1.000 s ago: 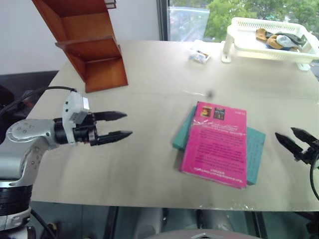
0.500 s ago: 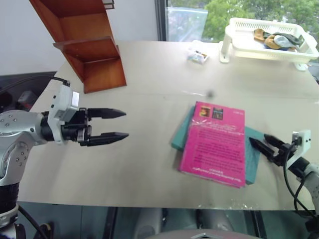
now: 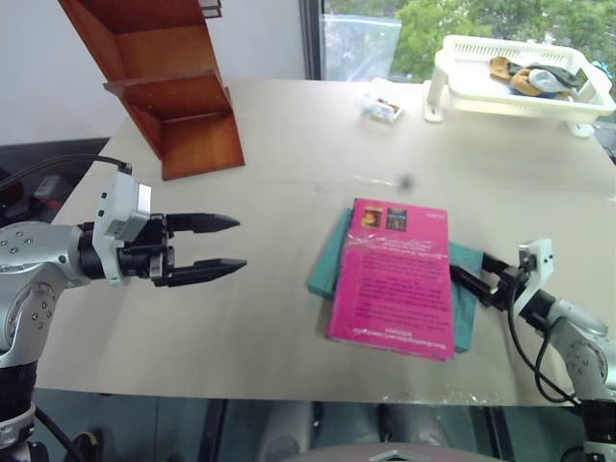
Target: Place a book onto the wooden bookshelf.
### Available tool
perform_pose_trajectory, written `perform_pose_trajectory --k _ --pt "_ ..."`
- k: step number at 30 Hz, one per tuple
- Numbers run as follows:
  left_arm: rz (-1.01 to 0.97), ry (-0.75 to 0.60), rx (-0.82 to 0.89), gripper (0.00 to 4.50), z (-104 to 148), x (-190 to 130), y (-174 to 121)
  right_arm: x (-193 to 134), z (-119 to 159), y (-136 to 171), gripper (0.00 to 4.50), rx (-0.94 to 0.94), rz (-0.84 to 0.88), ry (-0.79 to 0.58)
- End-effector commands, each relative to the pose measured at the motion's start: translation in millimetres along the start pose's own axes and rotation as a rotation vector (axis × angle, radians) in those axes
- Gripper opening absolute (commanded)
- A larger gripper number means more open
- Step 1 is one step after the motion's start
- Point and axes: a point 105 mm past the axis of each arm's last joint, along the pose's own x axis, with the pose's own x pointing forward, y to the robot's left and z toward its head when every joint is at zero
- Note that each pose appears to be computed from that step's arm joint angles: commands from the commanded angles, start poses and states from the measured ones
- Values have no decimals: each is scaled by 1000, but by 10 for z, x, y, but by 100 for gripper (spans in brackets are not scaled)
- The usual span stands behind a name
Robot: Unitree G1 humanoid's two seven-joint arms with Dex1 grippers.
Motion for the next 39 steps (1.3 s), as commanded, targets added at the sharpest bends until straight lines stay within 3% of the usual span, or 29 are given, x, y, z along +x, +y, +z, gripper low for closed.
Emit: perform_pose_trajectory --k 1,7,12,18,27,39 --pt "14 0 32 343 41 -39 9 -146 51 -125 450 -145 -21 11" --pt "13 8 32 343 49 -68 29 -215 203 -16 450 -279 88 -22" --pt "6 22 38 343 51 -87 35 -246 99 145 450 -379 250 63" --pt "1 35 46 343 48 -107 46 -34 215 329 450 -358 371 5" --pt "1 41 40 343 38 -103 45 316 185 616 450 -356 567 45" --pt "25 22 7 343 -25 -83 13 583 129 573 450 -415 614 77"
